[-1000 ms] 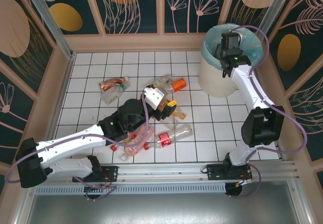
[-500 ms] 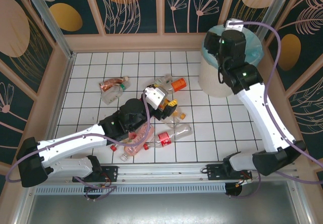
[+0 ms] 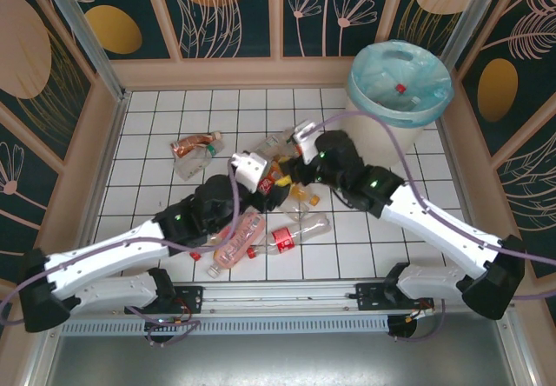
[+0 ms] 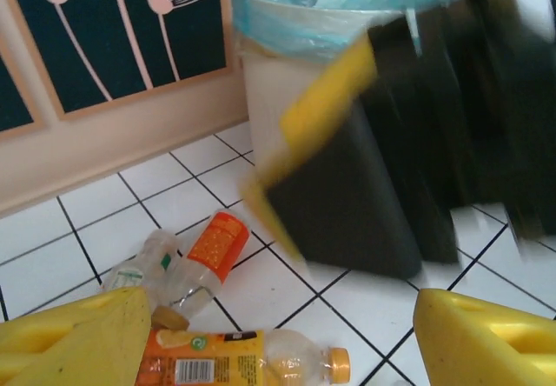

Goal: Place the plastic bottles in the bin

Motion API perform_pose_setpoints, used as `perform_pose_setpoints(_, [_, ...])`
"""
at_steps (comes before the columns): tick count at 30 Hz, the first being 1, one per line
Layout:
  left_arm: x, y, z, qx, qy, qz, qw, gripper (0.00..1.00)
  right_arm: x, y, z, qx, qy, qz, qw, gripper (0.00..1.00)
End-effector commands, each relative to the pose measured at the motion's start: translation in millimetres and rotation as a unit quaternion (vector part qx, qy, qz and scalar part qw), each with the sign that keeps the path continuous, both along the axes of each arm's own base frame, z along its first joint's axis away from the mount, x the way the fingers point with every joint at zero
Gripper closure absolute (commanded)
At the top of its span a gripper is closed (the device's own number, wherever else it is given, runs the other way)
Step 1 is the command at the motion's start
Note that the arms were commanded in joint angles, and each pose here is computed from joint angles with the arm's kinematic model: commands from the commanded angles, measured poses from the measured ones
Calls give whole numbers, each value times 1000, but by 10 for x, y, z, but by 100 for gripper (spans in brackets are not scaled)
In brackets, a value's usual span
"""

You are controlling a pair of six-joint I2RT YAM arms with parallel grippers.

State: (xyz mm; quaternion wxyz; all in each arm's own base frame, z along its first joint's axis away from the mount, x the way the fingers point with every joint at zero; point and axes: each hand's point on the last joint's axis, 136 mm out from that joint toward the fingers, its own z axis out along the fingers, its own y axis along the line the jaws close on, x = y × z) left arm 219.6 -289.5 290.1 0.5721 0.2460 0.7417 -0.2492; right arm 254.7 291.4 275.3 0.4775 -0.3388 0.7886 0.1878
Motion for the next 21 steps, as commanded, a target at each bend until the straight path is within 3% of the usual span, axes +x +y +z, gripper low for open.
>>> perform_pose_setpoints(1, [-85,355,-293,-20,61,46,997,20,-587,345,-240,-62,-35,160,985,38])
perform_pose_setpoints(7, [-329,814,-538,-43,205,111,971,25,-1067,637,-903,-171,-34,260,950,40])
perform_pose_setpoints(13, [-627,993,-901,-34,347,149,925,27,-1260,756,-1311,-204,-25,300,932,45])
perform_pose_setpoints(15, [-700,1034,-921,-48,362,144,920,27,-1153,751,-1351,-203,-18,272,941,45])
perform_pose_setpoints(21, [-742,1256,-860,-93,332,141,928,29,-836,733,-1017,-124,22,214,969,45])
